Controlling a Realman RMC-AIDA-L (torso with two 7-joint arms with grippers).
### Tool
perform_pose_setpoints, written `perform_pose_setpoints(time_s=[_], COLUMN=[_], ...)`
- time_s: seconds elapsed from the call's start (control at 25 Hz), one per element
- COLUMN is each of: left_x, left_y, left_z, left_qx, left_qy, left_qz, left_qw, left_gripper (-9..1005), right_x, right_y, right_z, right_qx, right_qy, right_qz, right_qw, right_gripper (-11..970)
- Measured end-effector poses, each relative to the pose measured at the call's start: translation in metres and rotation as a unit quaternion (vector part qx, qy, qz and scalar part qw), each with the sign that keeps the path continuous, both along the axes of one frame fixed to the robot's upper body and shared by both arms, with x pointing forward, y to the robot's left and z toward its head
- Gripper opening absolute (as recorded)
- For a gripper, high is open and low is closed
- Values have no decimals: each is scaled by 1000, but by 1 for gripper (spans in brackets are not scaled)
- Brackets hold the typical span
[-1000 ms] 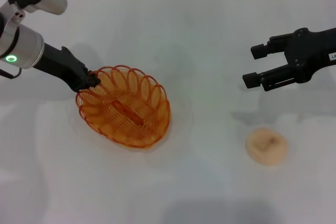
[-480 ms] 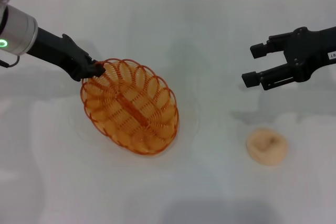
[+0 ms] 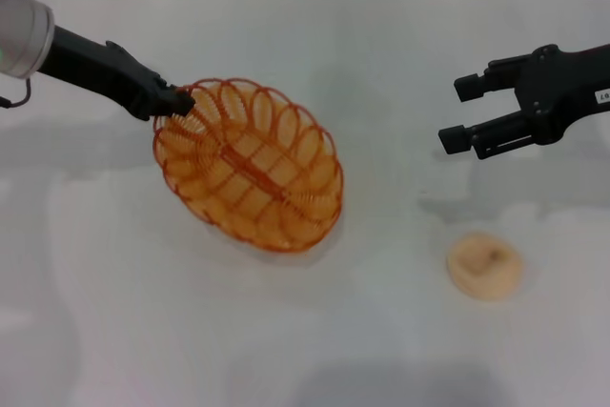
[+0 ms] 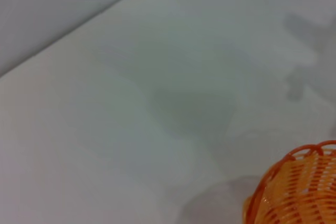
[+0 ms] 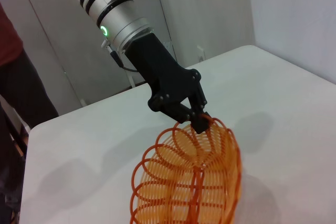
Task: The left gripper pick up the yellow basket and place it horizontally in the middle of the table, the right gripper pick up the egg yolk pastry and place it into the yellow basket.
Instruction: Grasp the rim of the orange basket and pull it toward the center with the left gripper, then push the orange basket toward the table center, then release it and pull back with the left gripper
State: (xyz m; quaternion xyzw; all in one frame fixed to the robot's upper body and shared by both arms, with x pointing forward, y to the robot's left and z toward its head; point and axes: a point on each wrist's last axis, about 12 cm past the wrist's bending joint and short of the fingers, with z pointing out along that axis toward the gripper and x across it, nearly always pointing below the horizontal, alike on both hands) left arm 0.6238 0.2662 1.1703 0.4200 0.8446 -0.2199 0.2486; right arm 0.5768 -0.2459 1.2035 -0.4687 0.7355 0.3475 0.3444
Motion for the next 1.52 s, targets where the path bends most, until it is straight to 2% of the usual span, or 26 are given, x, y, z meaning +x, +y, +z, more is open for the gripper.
perform_pose_setpoints(time_s=[0.28, 0.64, 1.08, 1.28, 1.52], left_x=[0, -4, -17, -24, -27], left_y=[3, 6, -11, -13, -3], left_z=[5, 11, -7, -15, -20], left_qx=[-15, -33, -123, -129, -121], left_qy=[56, 135, 218, 243, 256], left_qz=[64, 139, 197, 209, 235], left_qw=[996, 980, 948, 938, 930], left_gripper=[68, 68, 68, 69, 69], right_x=[1, 2, 2, 1, 1], right_y=[2, 5, 8, 8, 9], right_z=[2, 5, 6, 7, 8], right_qx=[-1, 0, 4, 4, 4], right_qy=[-1, 1, 0, -1, -1], right_qz=[3, 8, 11, 13, 17], right_qw=[1000, 1000, 1000, 1000, 1000], right_gripper=[841, 841, 841, 841, 841])
